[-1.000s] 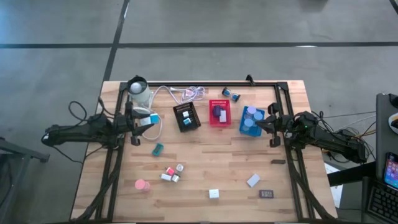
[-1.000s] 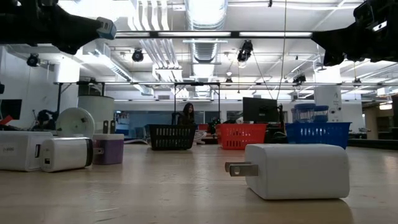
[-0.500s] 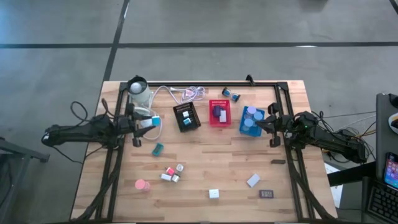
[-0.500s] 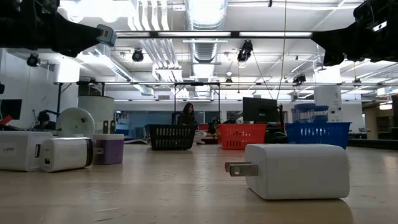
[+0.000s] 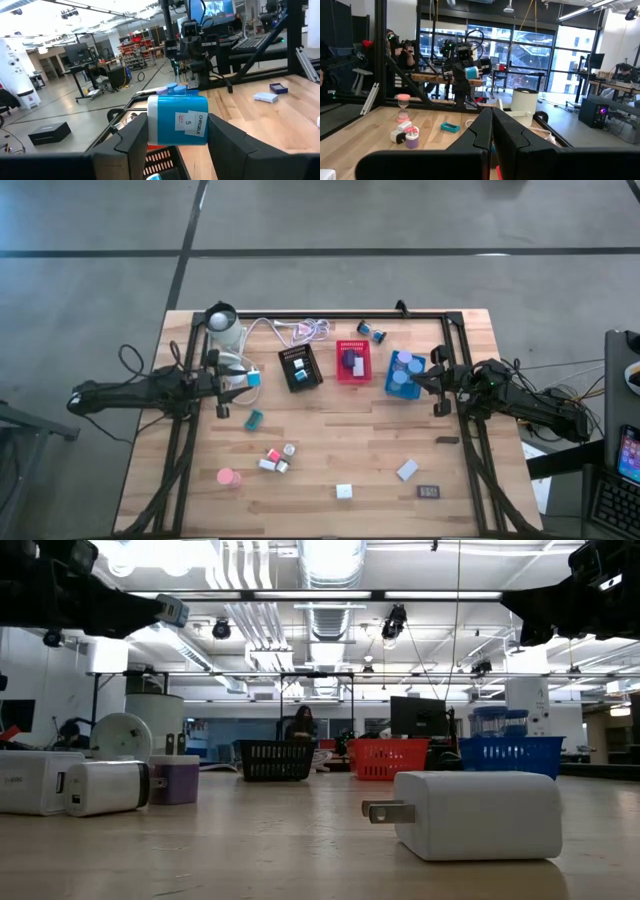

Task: Pick & Place Office items
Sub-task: Put the blue charger adapter into the black bin

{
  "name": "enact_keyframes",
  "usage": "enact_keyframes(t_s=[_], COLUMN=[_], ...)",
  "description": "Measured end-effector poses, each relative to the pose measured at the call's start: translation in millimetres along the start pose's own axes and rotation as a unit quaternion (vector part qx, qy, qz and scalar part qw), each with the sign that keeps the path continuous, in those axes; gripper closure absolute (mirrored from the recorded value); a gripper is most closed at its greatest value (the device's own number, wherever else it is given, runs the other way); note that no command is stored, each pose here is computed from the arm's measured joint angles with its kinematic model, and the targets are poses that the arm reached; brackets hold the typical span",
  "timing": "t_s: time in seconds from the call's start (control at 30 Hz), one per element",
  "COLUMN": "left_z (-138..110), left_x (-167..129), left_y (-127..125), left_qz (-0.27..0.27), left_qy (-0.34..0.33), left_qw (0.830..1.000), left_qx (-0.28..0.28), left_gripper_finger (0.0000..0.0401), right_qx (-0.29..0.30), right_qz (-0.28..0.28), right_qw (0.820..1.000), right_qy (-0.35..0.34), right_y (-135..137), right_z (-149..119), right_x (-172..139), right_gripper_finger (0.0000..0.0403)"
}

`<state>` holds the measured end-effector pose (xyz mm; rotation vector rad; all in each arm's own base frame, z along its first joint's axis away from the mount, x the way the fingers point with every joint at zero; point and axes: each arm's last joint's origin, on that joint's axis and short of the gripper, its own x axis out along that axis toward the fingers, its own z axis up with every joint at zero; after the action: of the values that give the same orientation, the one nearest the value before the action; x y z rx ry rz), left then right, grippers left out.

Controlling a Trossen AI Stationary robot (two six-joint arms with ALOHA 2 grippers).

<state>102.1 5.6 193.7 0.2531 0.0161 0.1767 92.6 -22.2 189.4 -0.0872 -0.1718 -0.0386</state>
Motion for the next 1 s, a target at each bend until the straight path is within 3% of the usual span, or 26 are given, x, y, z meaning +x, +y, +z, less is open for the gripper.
enact_keyframes(t_s=[0.83,1.0], left_z=[3.8,34.1], left_x=[-0.1,-4.6], left_y=[0.2,11.1], left_qz=[-0.009,0.045], left_qy=[-0.021,-0.115], left_qw=[1.000,0.988], left_qx=[-0.005,-0.092], left_gripper_finger=[0.0225,0.0224], right_qx=[0.001,0.002], right_qz=[-0.014,-0.013], right_qw=[1.000,1.000], right_qy=[0.000,0.000], right_y=[-0.8,-0.8], right_z=[0.0,0.1], right_x=[0.0,0.0], right_gripper_finger=[0.0394,0.0394])
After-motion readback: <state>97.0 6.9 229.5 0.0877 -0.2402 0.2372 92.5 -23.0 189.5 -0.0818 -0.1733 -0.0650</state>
